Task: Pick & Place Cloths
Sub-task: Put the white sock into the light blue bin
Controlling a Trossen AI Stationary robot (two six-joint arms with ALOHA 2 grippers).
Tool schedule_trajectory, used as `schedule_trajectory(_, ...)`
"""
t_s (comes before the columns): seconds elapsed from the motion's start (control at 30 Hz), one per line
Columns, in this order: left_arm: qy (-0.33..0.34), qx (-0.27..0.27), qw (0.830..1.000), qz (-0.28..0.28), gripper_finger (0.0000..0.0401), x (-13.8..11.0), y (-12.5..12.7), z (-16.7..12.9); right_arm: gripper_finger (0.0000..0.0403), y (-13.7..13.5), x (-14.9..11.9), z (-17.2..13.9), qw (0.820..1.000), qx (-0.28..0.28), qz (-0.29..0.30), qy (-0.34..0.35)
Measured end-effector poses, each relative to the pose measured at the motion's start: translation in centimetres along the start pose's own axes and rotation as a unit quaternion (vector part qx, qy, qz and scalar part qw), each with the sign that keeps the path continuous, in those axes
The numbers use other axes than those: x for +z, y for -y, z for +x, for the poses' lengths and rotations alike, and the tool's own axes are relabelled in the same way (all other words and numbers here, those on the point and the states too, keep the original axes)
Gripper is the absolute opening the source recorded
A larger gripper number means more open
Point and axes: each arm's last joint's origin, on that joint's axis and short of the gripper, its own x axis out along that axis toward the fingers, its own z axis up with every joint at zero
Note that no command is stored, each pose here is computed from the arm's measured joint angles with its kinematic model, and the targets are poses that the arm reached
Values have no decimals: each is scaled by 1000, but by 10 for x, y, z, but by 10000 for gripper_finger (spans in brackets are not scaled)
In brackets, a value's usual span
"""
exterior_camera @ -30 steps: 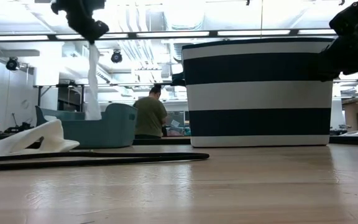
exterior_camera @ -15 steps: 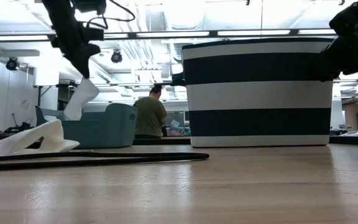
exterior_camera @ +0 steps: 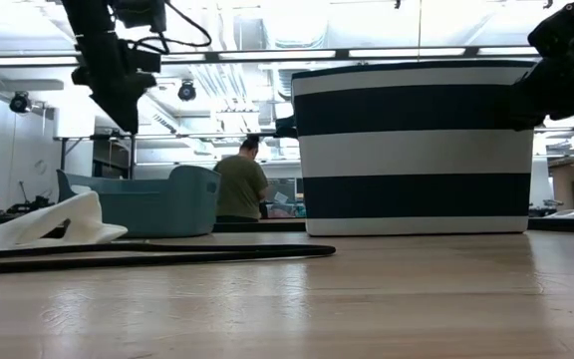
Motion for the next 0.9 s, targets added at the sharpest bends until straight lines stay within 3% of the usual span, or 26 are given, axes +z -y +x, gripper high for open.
schedule_trajectory(0.1,-37,-101,994,11,167,-6,5,-4,8,0,0,0,1000,0,0,0)
schedule_trajectory(0.17,-59,-174,983,23,173,-12,11,-6,8,0,0,0,1000,0,0,0)
schedule_trajectory(0.27,-100,-242,964,56,174,-26,20,-10,8,0,0,0,1000,0,0,0)
schedule_trajectory(0.63,-169,-257,937,163,175,-81,52,4,8,0,0,0,1000,0,0,0)
schedule_trajectory(0.9,-152,-262,940,156,175,-103,65,34,8,0,0,0,1000,0,0,0)
